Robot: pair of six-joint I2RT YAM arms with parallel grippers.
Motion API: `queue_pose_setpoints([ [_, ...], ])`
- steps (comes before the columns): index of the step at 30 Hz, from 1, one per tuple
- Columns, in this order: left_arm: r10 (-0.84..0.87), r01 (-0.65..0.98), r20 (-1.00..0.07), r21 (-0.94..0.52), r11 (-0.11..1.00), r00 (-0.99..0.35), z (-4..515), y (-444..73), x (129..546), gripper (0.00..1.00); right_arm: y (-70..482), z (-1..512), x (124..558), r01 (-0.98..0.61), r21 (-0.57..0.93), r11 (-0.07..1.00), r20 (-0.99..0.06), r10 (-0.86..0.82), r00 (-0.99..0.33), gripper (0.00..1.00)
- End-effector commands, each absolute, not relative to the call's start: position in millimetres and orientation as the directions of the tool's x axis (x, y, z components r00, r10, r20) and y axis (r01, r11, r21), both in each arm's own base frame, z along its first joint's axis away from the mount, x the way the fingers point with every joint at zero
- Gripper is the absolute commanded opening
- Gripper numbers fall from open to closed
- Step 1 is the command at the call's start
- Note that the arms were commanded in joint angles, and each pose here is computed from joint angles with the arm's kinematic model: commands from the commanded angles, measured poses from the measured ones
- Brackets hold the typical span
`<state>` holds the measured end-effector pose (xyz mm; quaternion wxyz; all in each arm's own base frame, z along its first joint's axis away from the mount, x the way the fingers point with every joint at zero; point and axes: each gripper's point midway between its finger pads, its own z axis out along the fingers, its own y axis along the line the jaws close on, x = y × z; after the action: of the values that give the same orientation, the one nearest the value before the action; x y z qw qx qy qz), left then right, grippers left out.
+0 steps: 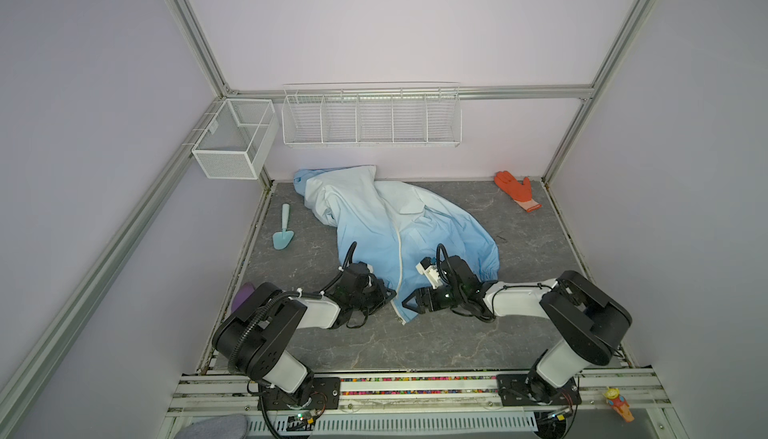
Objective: Zip up the jacket
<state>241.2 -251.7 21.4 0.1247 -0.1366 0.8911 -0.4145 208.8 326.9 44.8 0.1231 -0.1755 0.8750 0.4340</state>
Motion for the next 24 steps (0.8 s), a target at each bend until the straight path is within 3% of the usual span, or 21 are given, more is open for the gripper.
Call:
queue_pose_setpoints([
  [1,-0.394,-0.298,-0.042,-0.583,0.756,-0.918,-33,-206,214,0.0,317,12,185,-0.365,0.68,0.636,-0.245,-0.272,-0.931,0.78],
  [24,-0.392,-0.291,-0.048,-0.589,0.754,-0.919,-29,-207,215,0.0,318,-25,157,-0.333,0.632,0.7,-0.111,-0.344,-0.933,0.4],
])
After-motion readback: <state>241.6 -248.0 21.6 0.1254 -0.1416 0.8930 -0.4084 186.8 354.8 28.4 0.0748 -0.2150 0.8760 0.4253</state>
